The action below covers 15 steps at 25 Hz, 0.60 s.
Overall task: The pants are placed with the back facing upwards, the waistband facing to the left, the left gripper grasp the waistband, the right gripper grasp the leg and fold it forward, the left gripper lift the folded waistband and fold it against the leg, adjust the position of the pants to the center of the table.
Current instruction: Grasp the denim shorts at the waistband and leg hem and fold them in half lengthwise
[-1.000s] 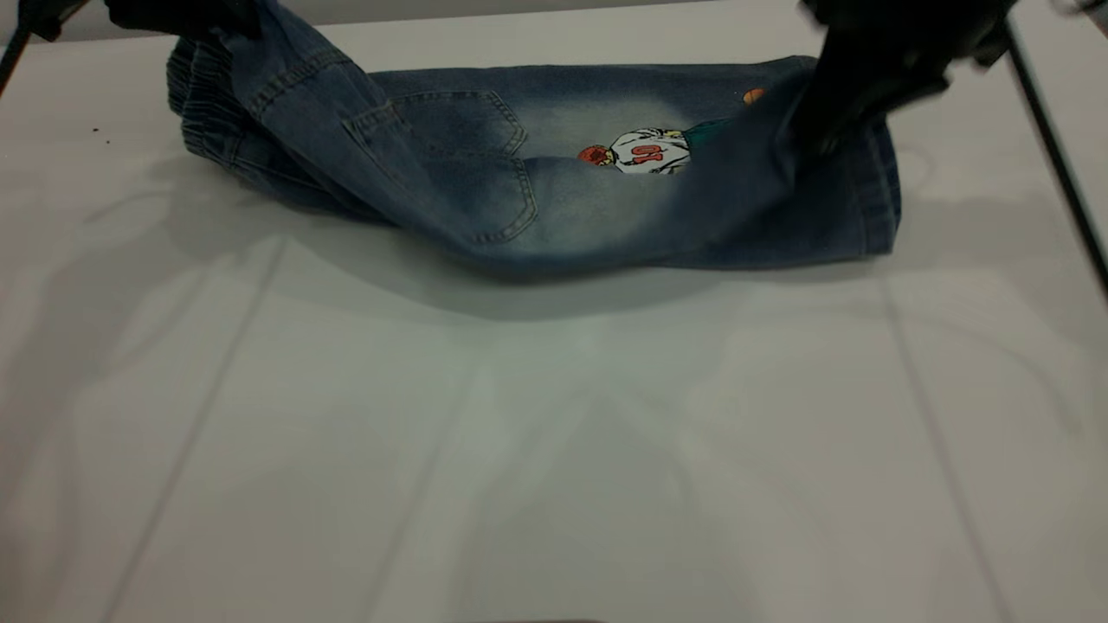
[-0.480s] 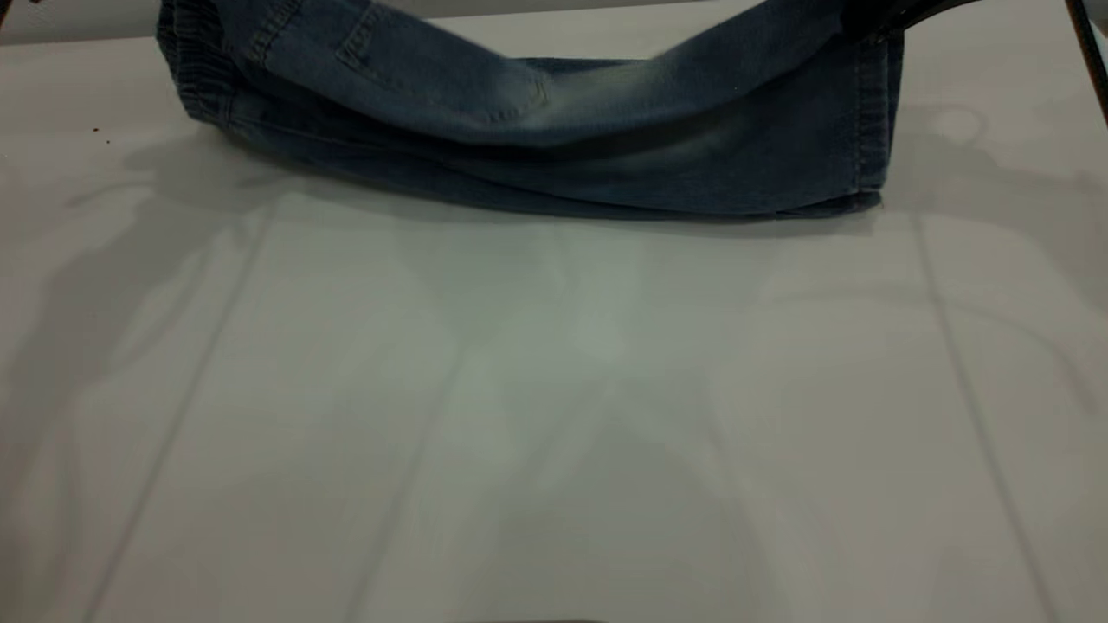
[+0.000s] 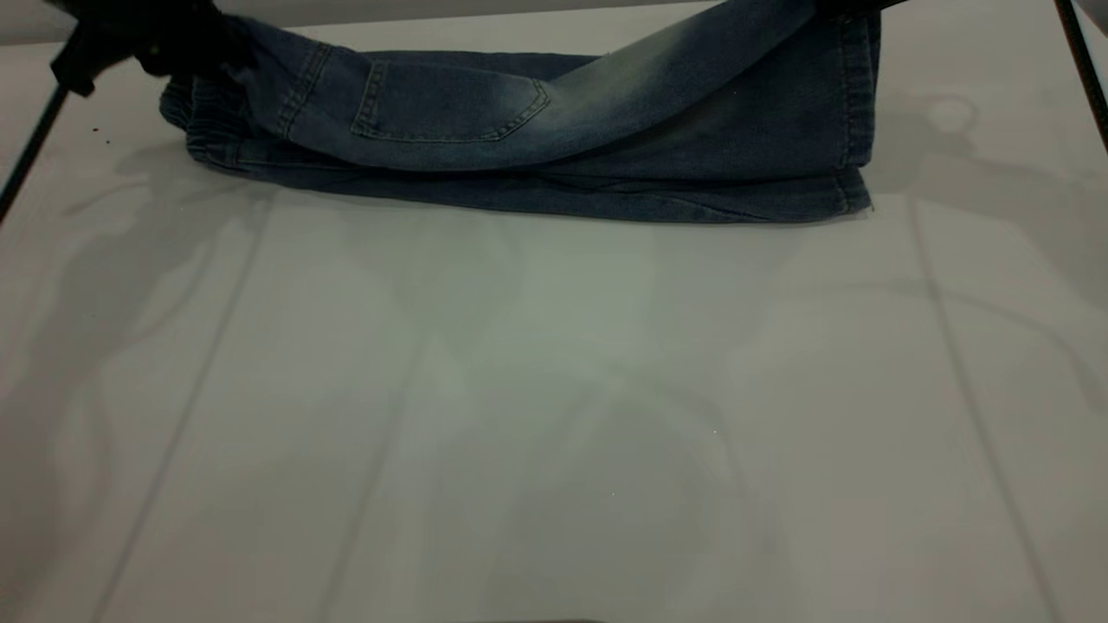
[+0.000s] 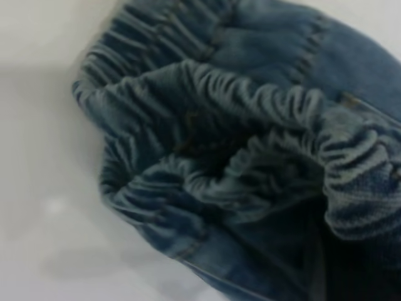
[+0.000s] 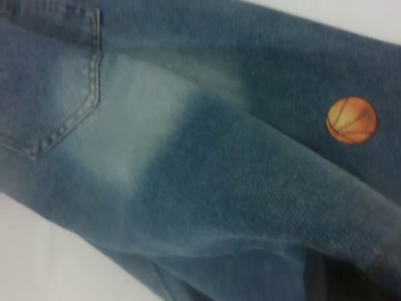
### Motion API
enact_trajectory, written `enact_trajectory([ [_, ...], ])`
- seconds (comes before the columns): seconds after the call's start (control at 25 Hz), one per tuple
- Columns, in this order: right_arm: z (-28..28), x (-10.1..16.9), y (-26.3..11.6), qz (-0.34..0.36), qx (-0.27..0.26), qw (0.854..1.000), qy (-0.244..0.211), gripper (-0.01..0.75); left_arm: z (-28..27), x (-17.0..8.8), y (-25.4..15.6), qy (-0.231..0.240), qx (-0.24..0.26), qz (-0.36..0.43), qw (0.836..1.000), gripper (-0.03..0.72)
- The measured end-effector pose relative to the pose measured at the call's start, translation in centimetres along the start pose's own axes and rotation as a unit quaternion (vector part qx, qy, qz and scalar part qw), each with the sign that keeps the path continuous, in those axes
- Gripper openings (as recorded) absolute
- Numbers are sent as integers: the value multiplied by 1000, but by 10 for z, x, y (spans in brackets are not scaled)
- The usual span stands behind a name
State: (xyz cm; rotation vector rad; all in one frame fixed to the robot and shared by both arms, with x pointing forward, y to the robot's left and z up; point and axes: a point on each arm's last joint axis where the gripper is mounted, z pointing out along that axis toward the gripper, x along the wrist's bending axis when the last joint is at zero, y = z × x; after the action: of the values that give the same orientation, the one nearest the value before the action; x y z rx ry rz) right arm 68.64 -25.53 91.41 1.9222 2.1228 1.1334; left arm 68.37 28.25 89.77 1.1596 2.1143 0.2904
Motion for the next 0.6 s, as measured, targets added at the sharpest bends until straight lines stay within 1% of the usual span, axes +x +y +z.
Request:
enact_trajectory([
  [0.08, 4, -1, -1, -1, -5, 1000, 5, 54, 1, 1, 1, 4, -10, 2, 1000, 90],
  [0.16, 6, -2, -1, -7, -9, 1000, 6, 97, 1, 2, 3, 8, -22, 18, 1000, 92],
  [0.24, 6, -2, 0, -11, -14, 1000, 7, 168, 1, 2, 5, 11, -29, 55, 998, 99],
  [0.32, 6, -2, 2, -16, -18, 1000, 7, 265, 1, 3, 6, 15, -33, 106, 994, 113],
  [0.44, 5, -1, 3, -17, -18, 1000, 10, 435, 1, 2, 8, 19, -38, 202, 978, 160],
  [0.52, 5, 1, 1, -18, -12, 1000, 19, 513, 1, -1, 11, 18, -40, 265, 963, 214],
  [0.6, 4, 5, -1, -19, 1, 999, 41, 555, 1, -7, 16, 8, -40, 309, 950, 269],
])
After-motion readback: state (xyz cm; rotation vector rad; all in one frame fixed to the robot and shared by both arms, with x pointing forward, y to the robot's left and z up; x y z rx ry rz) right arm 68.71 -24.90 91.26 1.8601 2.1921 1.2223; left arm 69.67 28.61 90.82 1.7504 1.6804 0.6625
